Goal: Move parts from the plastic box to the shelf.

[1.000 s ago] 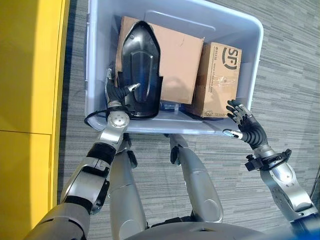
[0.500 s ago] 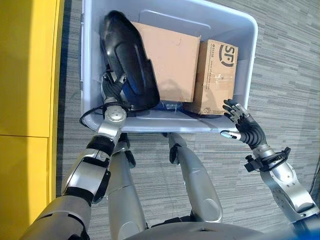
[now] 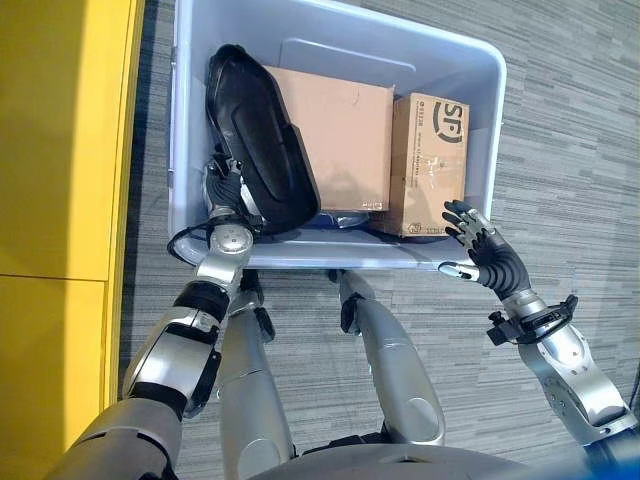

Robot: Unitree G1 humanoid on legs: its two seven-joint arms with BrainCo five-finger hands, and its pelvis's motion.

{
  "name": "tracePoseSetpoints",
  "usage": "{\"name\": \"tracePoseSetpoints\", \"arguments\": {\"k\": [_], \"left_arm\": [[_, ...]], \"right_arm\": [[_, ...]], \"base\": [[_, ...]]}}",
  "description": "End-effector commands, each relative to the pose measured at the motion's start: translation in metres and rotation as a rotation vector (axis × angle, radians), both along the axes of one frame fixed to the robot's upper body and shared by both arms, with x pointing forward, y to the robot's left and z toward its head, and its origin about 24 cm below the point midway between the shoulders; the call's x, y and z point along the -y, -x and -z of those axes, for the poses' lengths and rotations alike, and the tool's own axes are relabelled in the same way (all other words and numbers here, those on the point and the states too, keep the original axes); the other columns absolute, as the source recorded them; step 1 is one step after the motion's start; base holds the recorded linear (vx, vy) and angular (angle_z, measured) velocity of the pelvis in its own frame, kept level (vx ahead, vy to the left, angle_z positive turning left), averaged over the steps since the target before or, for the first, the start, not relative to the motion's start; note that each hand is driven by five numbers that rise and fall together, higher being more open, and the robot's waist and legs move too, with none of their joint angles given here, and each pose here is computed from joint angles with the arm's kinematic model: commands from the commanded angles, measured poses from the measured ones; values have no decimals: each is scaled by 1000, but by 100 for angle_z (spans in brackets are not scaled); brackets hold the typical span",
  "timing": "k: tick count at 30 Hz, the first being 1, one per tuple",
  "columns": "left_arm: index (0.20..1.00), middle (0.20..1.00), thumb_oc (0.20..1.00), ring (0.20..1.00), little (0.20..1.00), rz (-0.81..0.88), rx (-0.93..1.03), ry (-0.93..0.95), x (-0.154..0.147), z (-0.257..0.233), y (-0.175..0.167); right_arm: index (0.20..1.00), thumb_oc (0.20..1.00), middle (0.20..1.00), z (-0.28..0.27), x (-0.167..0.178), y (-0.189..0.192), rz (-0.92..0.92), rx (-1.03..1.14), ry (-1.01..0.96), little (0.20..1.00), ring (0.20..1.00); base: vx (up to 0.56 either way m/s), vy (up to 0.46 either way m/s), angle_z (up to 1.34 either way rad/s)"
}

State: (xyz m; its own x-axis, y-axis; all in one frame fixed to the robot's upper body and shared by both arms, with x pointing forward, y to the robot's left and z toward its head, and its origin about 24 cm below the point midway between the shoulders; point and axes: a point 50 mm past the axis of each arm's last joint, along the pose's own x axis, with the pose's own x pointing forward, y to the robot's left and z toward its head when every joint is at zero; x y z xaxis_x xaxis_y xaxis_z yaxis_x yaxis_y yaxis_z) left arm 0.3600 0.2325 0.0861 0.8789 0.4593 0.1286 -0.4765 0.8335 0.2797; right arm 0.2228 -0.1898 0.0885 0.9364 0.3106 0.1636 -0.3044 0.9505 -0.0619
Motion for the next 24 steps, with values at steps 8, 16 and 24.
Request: {"name": "tracePoseSetpoints", "arguments": {"k": [8,16,24], "left_arm": [[200,200,200,200,200,-12,90,-76,-21,-2,30],[200,200,200,200,200,65,384,-269,-20,-65,60],[200,200,200,200,200,345,467,-155,8,-72,90]], "right_arm": [[1000,1000,1000,-2,5,4,24,12,-35,1000,1000],[1000,1000,1000,1,14,5,74,8,-39,1000,1000],[1000,1000,1000,5,16,4,123,1,-54,1000,1000]], "base": [[3,18,0],[14,15,8],[7,-30,-5]]}}
